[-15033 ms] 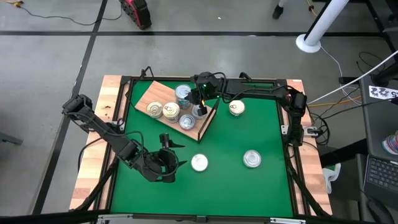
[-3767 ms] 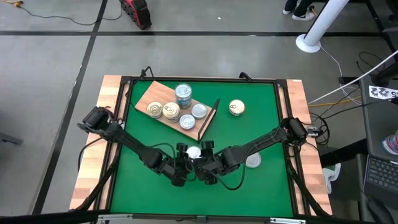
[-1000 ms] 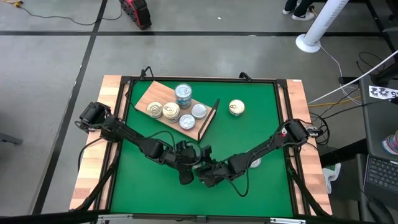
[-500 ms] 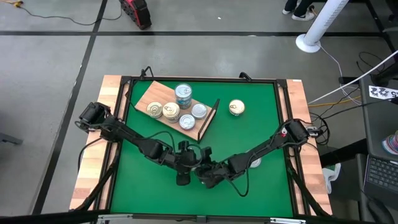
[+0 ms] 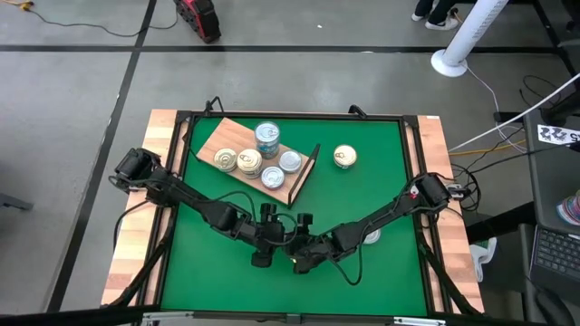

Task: Stack canned seafood by type on shelf
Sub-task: Put the green tuna can on the shelf

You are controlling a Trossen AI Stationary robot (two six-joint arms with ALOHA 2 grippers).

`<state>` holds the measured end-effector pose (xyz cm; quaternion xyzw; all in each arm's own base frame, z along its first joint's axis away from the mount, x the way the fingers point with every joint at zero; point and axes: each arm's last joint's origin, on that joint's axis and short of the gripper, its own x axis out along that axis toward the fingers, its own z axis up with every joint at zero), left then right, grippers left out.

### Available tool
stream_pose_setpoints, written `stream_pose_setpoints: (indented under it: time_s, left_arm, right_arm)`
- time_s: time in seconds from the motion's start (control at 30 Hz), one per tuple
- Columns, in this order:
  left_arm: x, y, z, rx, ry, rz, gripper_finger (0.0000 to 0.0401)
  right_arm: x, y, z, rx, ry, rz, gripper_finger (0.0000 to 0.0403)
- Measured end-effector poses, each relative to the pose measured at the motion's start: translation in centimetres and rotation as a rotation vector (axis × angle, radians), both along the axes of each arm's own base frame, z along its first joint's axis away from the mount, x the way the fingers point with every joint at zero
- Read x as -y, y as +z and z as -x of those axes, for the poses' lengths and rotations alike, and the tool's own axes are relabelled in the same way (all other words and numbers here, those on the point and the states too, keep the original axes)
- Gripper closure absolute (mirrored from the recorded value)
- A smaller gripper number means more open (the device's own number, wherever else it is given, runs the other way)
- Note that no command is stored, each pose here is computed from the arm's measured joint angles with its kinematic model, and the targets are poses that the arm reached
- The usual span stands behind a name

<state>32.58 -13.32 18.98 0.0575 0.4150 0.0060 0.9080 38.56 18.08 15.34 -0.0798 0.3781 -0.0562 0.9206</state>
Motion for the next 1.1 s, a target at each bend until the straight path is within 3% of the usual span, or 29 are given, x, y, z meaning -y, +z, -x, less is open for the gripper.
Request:
stream_pose_setpoints:
  time_s: [0.23,0.97,1.1]
  left_arm:
    - [0.0,0.0,0.0,-0.007,-0.038,-0.033,0.0172]
    - [0.8,-0.6,0.8,-0.064,-0.089,-0.070,0.0174]
    - [0.8,-0.6,0.8,-0.064,-0.091,-0.075,0.0197]
  right_arm:
    - [-0.1,0.2,-0.2,0.017,-0.044,-0.065,0.0264]
    - [-0.3,0.4,-0.3,0.022,-0.032,-0.091,0.0263]
    - [-0.3,0.4,-0.3,0.024,-0.032,-0.092,0.0262]
